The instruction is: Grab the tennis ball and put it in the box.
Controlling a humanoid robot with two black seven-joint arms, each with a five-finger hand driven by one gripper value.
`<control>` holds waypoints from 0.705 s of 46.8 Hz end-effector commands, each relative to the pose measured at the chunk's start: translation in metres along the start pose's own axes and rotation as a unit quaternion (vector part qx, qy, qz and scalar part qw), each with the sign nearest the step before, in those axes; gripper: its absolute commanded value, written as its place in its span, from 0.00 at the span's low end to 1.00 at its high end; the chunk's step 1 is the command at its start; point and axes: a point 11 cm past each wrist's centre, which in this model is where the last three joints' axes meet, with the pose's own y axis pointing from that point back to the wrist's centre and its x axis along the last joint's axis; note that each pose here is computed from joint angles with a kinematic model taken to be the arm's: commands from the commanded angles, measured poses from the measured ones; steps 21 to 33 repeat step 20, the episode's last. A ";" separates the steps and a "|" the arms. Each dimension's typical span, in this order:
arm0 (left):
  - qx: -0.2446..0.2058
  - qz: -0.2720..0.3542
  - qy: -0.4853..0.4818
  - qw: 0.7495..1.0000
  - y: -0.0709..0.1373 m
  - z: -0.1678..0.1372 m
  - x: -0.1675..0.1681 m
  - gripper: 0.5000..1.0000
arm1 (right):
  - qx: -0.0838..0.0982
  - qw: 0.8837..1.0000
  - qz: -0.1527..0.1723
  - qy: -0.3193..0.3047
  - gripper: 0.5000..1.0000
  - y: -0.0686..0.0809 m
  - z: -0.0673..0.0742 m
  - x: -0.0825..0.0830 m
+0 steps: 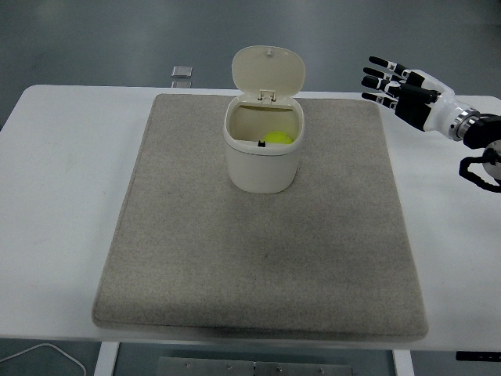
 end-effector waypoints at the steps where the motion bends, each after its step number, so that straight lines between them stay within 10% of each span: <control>1: 0.001 0.000 0.000 1.000 0.000 -0.001 0.000 0.98 | 0.000 1.000 0.002 0.000 0.86 0.000 0.000 0.000; 33: 0.000 0.000 0.000 1.000 0.000 0.000 0.000 0.98 | -0.004 1.000 -0.007 -0.005 0.86 -0.008 0.007 -0.012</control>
